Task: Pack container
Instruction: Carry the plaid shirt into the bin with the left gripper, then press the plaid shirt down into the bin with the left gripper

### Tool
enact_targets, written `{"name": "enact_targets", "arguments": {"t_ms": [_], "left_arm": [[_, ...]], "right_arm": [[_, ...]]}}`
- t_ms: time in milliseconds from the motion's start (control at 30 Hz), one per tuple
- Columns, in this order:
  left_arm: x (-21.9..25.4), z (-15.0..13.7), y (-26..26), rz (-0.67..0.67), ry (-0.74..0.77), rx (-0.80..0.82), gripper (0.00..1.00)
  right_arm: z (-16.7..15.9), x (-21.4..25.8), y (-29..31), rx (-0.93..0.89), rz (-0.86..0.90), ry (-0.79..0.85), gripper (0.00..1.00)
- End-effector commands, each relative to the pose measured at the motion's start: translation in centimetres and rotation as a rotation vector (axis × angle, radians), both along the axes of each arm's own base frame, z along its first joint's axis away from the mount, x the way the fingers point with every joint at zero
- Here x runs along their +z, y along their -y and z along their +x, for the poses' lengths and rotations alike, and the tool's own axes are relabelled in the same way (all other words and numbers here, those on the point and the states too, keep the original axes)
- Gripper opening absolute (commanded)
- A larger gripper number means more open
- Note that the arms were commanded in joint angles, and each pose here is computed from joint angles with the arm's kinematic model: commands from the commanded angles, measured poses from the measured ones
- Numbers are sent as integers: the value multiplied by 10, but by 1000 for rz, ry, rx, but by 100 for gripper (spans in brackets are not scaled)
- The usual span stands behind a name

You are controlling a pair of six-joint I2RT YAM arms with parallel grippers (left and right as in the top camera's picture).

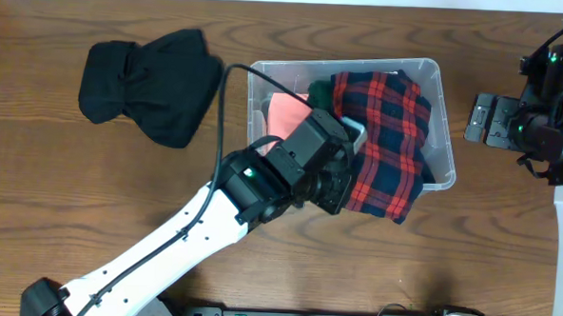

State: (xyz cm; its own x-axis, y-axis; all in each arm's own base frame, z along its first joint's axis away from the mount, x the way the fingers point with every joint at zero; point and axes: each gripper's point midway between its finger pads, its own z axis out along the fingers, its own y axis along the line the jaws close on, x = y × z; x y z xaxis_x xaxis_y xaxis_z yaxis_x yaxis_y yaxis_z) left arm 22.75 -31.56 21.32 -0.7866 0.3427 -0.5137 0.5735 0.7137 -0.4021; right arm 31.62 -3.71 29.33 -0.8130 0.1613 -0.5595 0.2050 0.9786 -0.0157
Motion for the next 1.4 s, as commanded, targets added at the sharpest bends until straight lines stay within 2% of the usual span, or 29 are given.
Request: {"name": "enact_targets", "arguments": {"t_ms": [0,233,433,567,867,1067,1200,1367], "left_arm": [[-3,-3,8,-10,-5,-60,25],[-16,15,31,-41,17,-73,25],[-60,28,43,9,-35,-68,25],[-97,58,45,24,-58,-22,25],[-131,115,15,9,-110,143,25],[-159,107,-3,85,-202,171,34],[-130,109,-2,54,-133,138,39],[-38,112,-1,-80,47,127,45]], "right_arm": [[0,-3,4,-21,-2,-9,99],[0,-3,4,-21,-1,-11,99],[0,-3,4,-21,-1,-11,99],[0,-4,3,-21,-1,-13,99],[-1,-7,3,-21,-1,-22,99],[-1,-7,3,-21,-1,-21,99],[-1,-7,3,-21,-1,-20,99],[-1,-7,3,-21,-1,-20,99]]}}
